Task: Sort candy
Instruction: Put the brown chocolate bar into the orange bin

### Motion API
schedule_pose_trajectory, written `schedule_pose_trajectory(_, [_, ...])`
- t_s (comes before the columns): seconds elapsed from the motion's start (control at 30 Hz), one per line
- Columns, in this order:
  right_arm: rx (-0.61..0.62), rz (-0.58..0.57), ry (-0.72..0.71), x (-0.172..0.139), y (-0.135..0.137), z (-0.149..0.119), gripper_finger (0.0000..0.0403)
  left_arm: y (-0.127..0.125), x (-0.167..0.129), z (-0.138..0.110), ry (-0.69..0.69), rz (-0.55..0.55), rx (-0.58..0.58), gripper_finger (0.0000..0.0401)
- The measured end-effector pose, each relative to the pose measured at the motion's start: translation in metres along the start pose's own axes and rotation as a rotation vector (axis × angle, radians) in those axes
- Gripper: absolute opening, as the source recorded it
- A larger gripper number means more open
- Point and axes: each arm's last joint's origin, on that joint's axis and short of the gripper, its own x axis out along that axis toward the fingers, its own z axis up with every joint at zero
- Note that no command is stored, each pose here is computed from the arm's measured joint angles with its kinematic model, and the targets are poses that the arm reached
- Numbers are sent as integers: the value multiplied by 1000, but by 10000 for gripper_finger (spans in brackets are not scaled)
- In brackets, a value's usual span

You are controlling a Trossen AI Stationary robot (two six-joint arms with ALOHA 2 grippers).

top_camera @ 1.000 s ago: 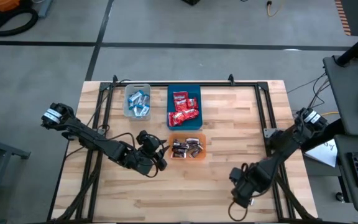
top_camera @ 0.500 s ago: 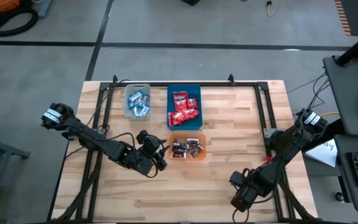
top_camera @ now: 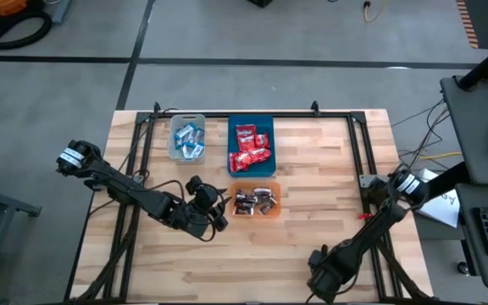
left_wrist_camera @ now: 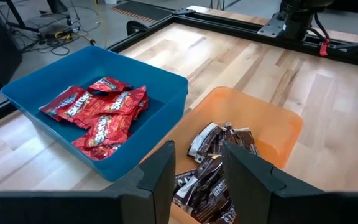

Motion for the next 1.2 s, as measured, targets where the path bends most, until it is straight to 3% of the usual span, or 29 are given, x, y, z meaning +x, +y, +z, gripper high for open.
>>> schedule_pose_trajectory(0.3, [-18,-143,44,19,-9,7,134,0,0,0,0,1,4,116])
schedule_pose_trajectory(0.63, [-67,-37,20,-18,-5,-7,135,0,1,0,-1,4,2,116])
schedule_pose_trajectory(0.87, [-54,-137,-102,-28,-19,-5,135,1,1,1,-3,5,-1,116])
schedule_pose_trajectory(1.1, [-284,-191,-191,-26,-20,-3,135,1,2,1,-5,4,-6,116])
schedule_pose_trajectory(1.2, [-313,-209,-175,-26,-22,-5,135,1,2,1,-5,4,-6,116])
